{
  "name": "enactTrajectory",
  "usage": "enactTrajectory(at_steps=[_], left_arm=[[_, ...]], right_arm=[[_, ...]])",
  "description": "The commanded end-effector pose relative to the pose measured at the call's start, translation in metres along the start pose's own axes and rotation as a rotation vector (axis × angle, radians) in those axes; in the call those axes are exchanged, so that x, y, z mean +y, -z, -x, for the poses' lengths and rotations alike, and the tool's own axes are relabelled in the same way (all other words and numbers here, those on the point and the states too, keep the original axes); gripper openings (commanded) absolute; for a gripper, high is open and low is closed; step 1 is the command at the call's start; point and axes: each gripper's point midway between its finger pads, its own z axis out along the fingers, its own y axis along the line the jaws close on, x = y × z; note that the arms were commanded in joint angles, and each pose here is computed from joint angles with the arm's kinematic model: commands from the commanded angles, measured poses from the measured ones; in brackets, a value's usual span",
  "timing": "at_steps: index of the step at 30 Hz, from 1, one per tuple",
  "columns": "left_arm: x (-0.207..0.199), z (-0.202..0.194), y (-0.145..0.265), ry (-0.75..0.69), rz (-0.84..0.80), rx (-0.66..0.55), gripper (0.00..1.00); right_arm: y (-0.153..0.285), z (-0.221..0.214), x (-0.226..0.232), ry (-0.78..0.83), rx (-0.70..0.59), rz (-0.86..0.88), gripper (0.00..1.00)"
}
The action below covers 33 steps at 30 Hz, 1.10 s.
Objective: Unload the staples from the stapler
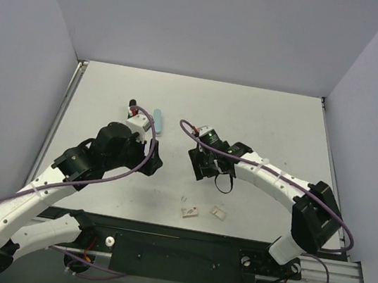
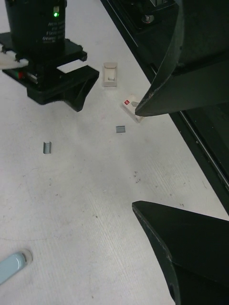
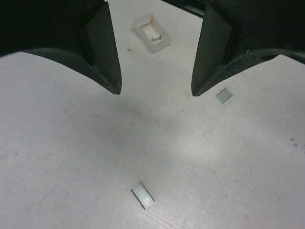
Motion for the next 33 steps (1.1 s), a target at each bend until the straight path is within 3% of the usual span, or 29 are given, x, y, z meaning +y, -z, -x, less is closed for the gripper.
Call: enactTrajectory(at_steps=[1, 10, 16, 33], left_arm=[[0.004, -0.004, 0.008, -0.089, -0.011, -0.022, 0.82], [0.014, -0.011, 0.006, -0.115, -0.007, -0.03, 0.82], [0.023, -0.012, 0.007, -0.092, -0.013, -0.042, 0.82], [0.034, -0.007, 0.01, -0.065, 0.028, -0.067, 0.82]], right_arm=[[-0.016, 0.027, -0.008, 0.17, -0.004, -0.039, 0.57], [-0.046, 0.057, 0.012, 0.416, 0.015, 0.151, 0.58], [-0.062, 0.065, 0.013, 0.396, 0.048, 0.27, 0.58], [-0.093, 0.041, -0.007, 0.391, 0.191, 0.205, 0.56]])
